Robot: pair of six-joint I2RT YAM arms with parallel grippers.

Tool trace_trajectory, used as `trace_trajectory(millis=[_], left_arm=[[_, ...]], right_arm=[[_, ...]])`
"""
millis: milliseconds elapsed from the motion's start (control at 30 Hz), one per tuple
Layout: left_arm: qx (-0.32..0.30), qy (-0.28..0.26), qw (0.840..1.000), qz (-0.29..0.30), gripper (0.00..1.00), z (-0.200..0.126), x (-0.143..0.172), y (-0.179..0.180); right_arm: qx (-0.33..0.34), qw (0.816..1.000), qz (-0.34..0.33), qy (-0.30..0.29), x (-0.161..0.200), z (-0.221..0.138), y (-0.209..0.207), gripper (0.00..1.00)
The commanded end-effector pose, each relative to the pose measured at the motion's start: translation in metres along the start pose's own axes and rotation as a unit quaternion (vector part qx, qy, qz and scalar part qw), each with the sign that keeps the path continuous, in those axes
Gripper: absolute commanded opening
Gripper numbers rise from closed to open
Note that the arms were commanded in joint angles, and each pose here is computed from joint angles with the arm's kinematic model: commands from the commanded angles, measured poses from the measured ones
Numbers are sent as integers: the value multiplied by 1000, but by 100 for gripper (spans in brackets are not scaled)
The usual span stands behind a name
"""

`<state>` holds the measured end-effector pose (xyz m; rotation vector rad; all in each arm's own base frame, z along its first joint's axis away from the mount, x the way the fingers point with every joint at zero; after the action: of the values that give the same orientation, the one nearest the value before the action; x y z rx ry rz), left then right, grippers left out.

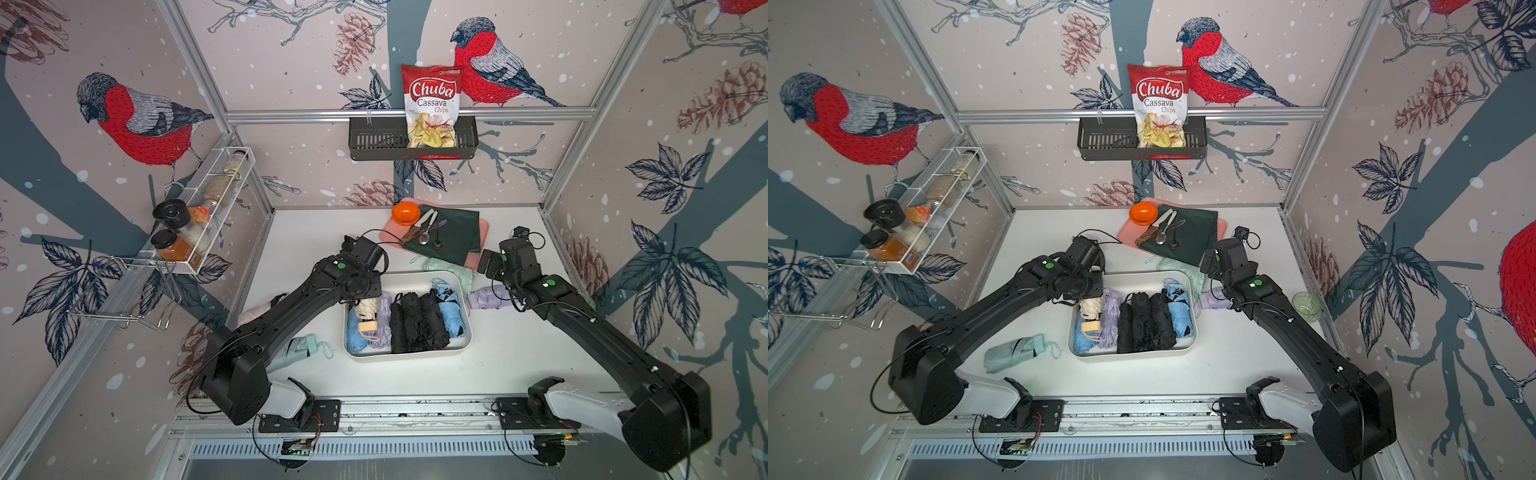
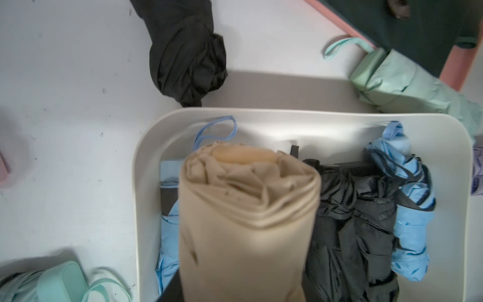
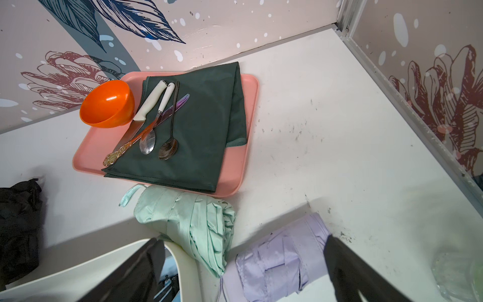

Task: Put the umbrella into the storage box
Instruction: Place the umbrella in the storage box.

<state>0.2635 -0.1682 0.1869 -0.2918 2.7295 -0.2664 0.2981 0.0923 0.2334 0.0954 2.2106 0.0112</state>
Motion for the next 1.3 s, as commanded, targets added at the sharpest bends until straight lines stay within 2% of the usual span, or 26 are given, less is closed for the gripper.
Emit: trace_trajectory(millis=[0, 400, 600, 767, 867, 1100, 1267], left_arm=[[11, -8, 1000, -23, 29, 8, 4, -5], [-57, -30, 998, -16, 30, 21, 7, 18], [-98, -17, 995, -5, 30, 33, 15, 32], [-96, 4, 995, 0, 33, 39, 24, 35], [-92, 13, 996, 2, 42, 43, 26, 33], [-94, 45, 995, 5, 82, 61, 38, 36], [-83, 40, 996, 3, 92, 55, 34, 31]], right_arm=[[-9, 1000, 6, -8, -2, 1, 1, 99], [-29, 1000, 12, 1, 3, 6, 5, 99], [-30, 999, 12, 1, 3, 6, 6, 99], [-28, 1000, 13, 0, 3, 6, 5, 99], [-26, 1000, 12, 4, 4, 8, 5, 99], [-8, 999, 17, 41, 13, 22, 1, 99], [15, 997, 43, 63, 18, 29, -12, 99]])
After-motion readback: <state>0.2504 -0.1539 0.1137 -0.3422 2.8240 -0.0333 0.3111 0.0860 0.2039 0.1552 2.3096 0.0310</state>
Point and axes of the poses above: each gripper's point midway between its finger pads, its own z axis out along the fingers, its own y axis along the line the jaws close on, x = y × z, the point moved 5 cm from there along -z, back along the fingers, and after that the axes turned 7 degrees about -z, right-handed, at the moved point
